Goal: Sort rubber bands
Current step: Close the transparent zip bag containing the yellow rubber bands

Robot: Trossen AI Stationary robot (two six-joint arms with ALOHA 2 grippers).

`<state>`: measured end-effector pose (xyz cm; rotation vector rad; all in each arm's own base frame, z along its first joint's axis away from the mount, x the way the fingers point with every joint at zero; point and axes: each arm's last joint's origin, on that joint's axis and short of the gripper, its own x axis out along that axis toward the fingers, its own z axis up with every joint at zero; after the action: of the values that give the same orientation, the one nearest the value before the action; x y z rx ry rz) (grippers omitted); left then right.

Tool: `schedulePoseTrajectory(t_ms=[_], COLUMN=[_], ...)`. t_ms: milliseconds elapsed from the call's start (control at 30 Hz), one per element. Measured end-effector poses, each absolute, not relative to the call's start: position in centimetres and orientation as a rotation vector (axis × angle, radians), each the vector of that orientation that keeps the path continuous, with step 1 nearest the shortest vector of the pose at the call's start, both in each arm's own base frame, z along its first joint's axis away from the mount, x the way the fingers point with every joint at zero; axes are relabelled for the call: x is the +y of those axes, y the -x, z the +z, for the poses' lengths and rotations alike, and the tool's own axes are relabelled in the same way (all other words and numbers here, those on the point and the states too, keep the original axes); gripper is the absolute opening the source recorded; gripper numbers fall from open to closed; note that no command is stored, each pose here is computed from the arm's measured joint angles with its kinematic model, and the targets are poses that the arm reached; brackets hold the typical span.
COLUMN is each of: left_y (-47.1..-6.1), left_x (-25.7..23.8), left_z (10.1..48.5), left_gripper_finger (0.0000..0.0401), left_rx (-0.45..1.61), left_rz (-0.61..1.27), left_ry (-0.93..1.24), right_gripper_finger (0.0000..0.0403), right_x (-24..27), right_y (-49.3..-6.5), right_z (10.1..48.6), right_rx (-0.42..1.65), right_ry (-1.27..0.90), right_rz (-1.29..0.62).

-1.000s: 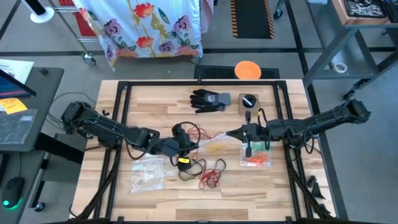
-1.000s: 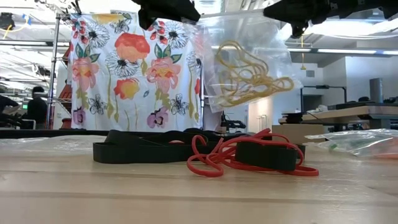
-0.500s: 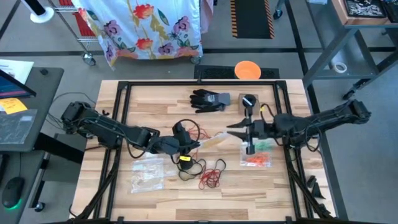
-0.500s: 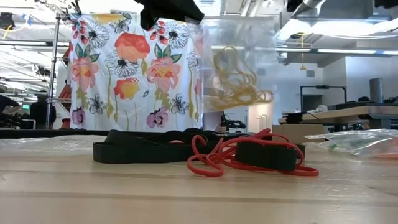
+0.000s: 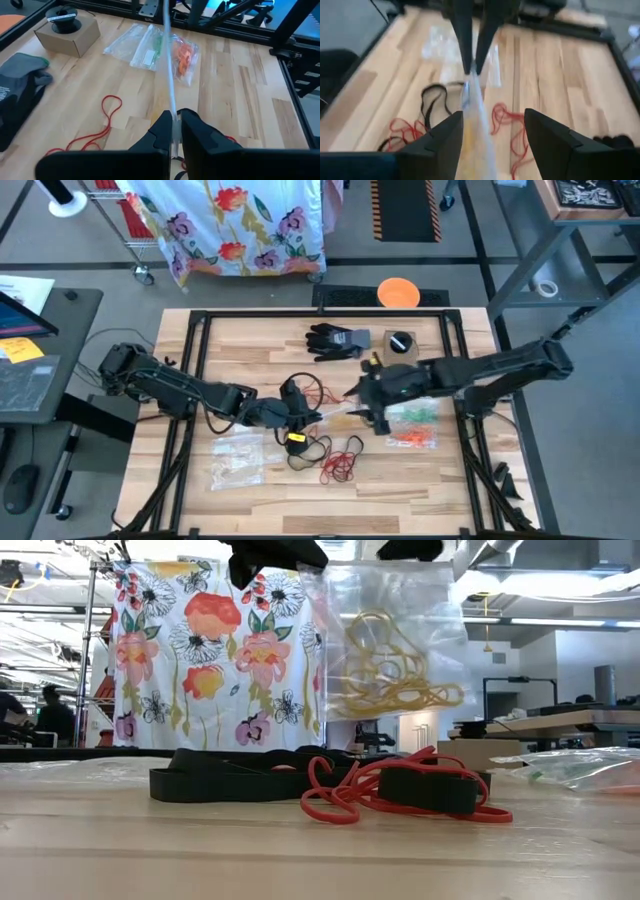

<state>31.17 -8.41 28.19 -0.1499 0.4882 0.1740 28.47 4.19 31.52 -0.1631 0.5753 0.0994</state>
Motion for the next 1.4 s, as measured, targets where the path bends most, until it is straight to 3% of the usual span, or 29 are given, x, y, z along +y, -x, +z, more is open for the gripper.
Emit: schedulePoseTrajectory(t_ms=[300, 400, 500, 567, 767, 933, 1200, 1400], left_y=[-31.2, -31.1, -31.1, -31.1, -31.1, -31.0, -29.5, -28.9], left_x=[-8.4, -8.4, -8.4, -8.4, -8.7, -8.4, -8.3, -9.3], left_z=[28.2, 28.2, 28.2, 28.2, 28.1, 28.1, 25.7, 24.4], left_gripper_finger=[0.0014, 0.0014, 0.0021, 0.0034, 0.0099, 0.0142, 0.0152, 0.0152], left_rx=[0.494, 0.496, 0.497, 0.496, 0.508, 0.506, 0.68, 0.687], left_rz=[0.168, 0.165, 0.164, 0.165, 0.107, 0.197, 0.255, 0.225], left_ry=[0.122, 0.111, 0.109, 0.109, -0.049, -0.173, -0.22, -0.211], right_gripper_finger=[0.0163, 0.0115, 0.0038, 0.0012, 0.0003, 0.0001, 0.0001, 0.0], right_x=[4.8, 4.8, 4.8, 4.8, 4.5, 4.2, 6.7, 10.4], right_y=[-31.7, -32.2, -32.2, -32.0, -30.5, -28.0, -20.6, -14.1], right_z=[29.5, 29.1, 29.1, 29.2, 30.3, 31.3, 31.3, 29.2], right_rx=[0.802, 0.827, 0.827, 0.825, 0.848, 0.932, 1.059, 1.032], right_ry=[0.141, 0.123, 0.123, 0.132, 0.097, 0.028, -0.171, -0.433], right_rz=[0.089, 0.057, 0.056, 0.06, 0.043, 0.004, -0.039, 0.135])
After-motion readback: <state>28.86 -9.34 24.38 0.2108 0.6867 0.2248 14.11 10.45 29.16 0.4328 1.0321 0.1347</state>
